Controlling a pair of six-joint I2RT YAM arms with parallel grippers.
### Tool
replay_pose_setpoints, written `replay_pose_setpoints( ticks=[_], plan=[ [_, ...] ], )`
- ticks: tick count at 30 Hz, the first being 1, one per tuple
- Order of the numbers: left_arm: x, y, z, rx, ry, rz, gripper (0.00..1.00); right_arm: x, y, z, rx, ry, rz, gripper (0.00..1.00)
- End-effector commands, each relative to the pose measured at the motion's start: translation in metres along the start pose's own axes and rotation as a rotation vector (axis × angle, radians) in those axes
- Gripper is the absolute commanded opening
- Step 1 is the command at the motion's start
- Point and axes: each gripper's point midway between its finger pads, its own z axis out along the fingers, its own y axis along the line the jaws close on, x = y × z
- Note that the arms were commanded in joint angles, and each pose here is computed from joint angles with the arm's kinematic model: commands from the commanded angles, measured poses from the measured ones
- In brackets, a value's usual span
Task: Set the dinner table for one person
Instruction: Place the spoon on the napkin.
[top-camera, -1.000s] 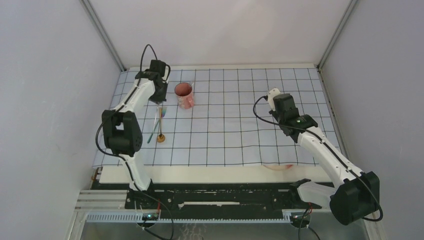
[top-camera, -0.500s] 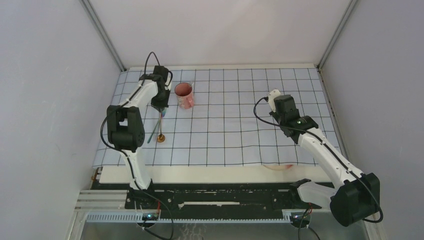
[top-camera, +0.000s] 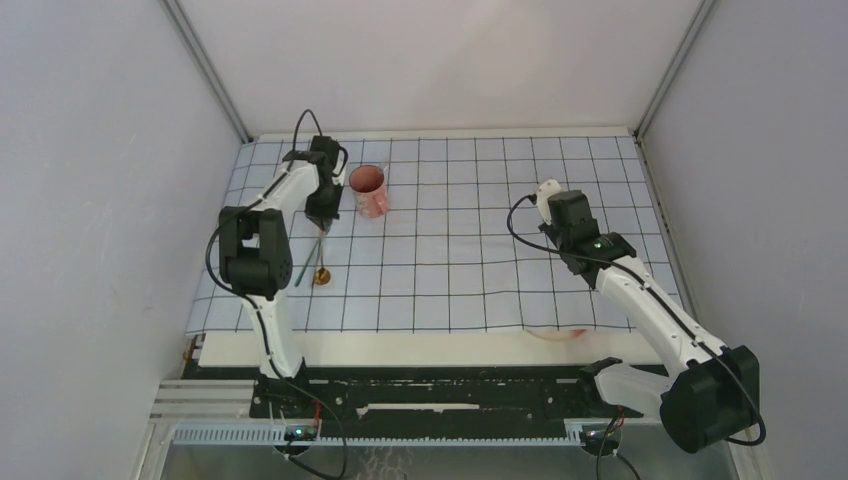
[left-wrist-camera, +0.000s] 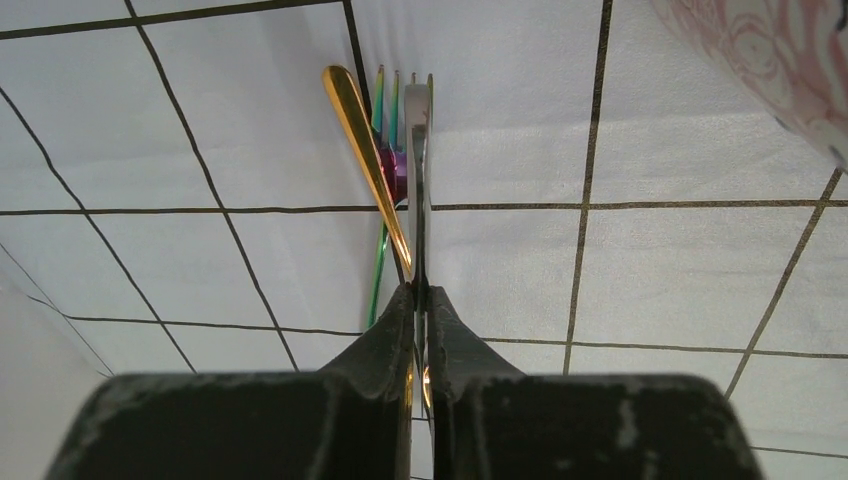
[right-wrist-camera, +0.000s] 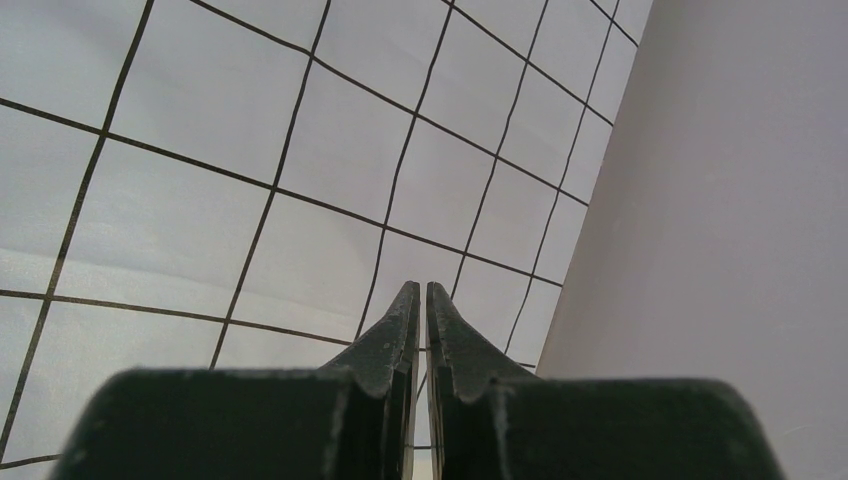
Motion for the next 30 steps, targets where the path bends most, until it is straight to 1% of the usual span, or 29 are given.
replay_pose_setpoints(
  ticks=[1,3,8,12,14,17,19,23,25,26,30],
  plan=[
    [-0.008,-0.005,-0.004,0.033,-0.015,-0.021,0.10,-0.008,-0.008,-0.006,0.022,-0.047,0.026,0.12],
    [-0.007,-0.005,-0.003,0.031,-0.007,-0.020,0.11,-0.008,-0.008,-0.006,0.022,-0.045,0.027,0.12],
    [-0.008,-0.007,-0.003,0.039,-0.007,-0.016,0.21,-0.008,-0.011,-0.007,0.027,-0.048,0.024,0.12],
    [-0.008,-0.006,0.001,0.033,0.007,-0.011,0.22,-0.007,-0.011,-0.008,0.028,-0.047,0.023,0.12],
    [-0.011,-0.005,-0.002,0.024,-0.011,-0.015,0.22,-0.006,-0.011,-0.008,0.025,-0.044,0.024,0.12],
    [-0.025,-0.002,-0.018,0.022,-0.078,-0.034,0.22,-0.006,-0.010,-0.008,0.021,-0.043,0.026,0.12],
    [-0.040,-0.003,-0.039,0.007,-0.154,-0.032,0.22,-0.006,-0.010,-0.007,0.019,-0.043,0.028,0.12],
    [-0.074,-0.010,-0.081,-0.142,-0.352,0.055,0.22,-0.006,-0.007,-0.005,0.012,-0.038,0.035,0.12],
    [-0.086,-0.022,-0.101,-0.230,-0.438,0.114,0.22,-0.006,-0.006,-0.003,0.007,-0.037,0.039,0.12],
    [-0.092,-0.031,-0.109,-0.242,-0.471,0.137,0.22,-0.007,-0.005,-0.003,0.005,-0.040,0.043,0.12],
    [-0.113,-0.065,-0.125,-0.204,-0.554,0.175,0.22,-0.015,-0.002,0.001,-0.004,-0.067,0.059,0.13]
  ],
)
